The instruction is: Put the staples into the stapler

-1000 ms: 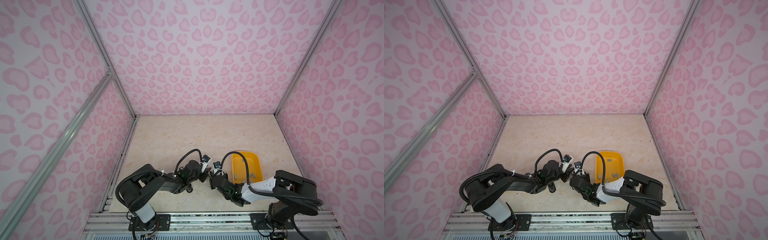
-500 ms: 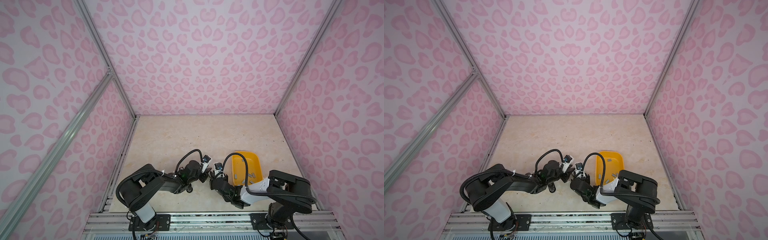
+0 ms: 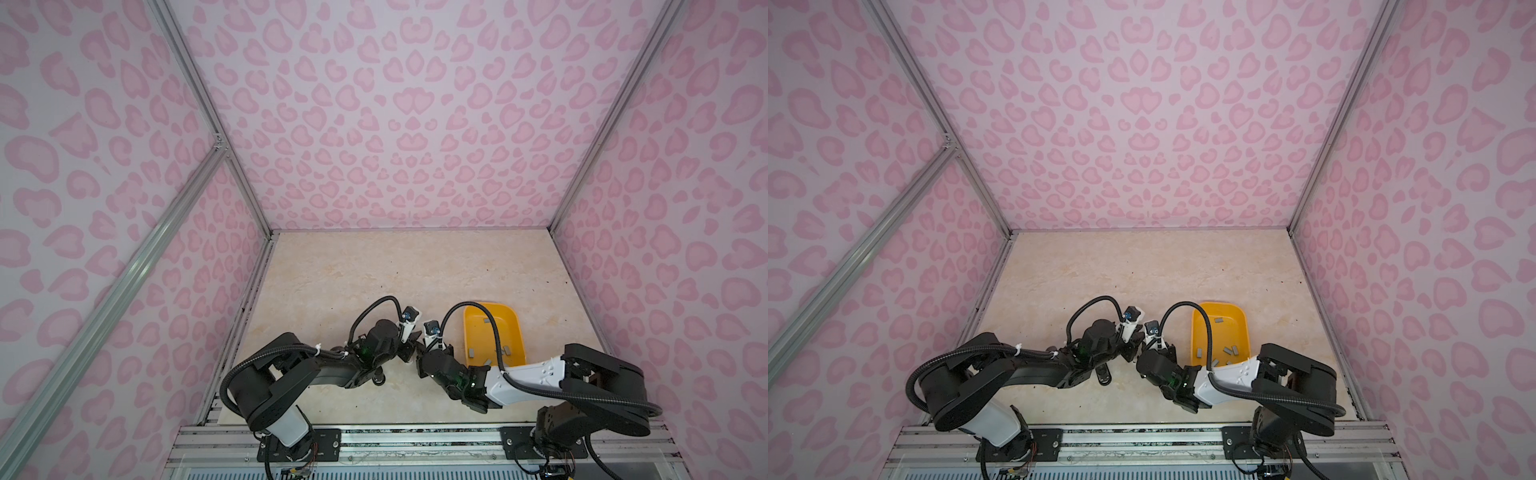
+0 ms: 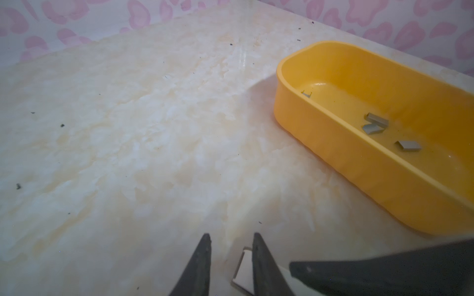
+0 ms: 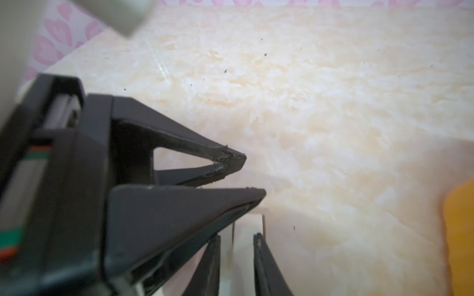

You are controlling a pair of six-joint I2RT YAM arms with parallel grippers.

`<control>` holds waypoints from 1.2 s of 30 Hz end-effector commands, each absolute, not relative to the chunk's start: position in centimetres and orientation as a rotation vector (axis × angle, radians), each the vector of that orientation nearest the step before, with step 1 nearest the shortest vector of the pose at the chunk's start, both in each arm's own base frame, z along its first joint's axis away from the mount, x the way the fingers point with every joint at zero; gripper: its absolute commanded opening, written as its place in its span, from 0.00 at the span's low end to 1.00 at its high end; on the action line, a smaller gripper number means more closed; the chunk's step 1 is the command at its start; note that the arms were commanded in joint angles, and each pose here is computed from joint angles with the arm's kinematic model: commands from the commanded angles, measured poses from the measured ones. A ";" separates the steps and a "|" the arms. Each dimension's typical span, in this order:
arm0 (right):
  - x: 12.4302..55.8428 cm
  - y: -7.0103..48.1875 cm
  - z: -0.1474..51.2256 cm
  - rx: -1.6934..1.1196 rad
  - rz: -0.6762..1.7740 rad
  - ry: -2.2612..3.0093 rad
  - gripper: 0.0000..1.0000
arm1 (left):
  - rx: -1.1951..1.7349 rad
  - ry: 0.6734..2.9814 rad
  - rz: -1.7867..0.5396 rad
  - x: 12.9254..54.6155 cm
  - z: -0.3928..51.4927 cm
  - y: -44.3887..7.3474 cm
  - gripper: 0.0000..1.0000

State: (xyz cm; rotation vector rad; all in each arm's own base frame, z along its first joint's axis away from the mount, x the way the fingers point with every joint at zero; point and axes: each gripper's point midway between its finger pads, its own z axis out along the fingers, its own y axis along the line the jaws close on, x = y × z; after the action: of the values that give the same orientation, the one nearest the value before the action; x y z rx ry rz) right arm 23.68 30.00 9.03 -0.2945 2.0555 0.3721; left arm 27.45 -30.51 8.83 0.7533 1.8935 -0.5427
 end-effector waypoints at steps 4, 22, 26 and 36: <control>23.9 27.4 13.2 -0.277 0.256 2.034 0.41 | 0.398 1.867 -0.432 29.4 13.3 -25.9 0.32; 32.2 3.9 22.9 0.342 -0.178 1.847 0.92 | -0.176 1.831 -0.254 26.2 22.9 -12.6 0.42; 31.7 -4.0 19.9 0.595 -0.181 1.811 0.94 | -0.199 1.710 0.041 26.3 24.5 -8.1 0.58; 29.4 -12.4 8.6 1.155 -0.241 2.041 0.87 | -0.530 1.630 0.344 26.8 20.5 5.7 0.63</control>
State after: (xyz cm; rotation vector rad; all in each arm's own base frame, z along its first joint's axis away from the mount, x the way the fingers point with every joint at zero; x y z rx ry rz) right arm 28.87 -14.28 11.69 1.0518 1.9190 -0.4488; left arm 27.10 4.14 20.11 -0.4776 1.6989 0.3143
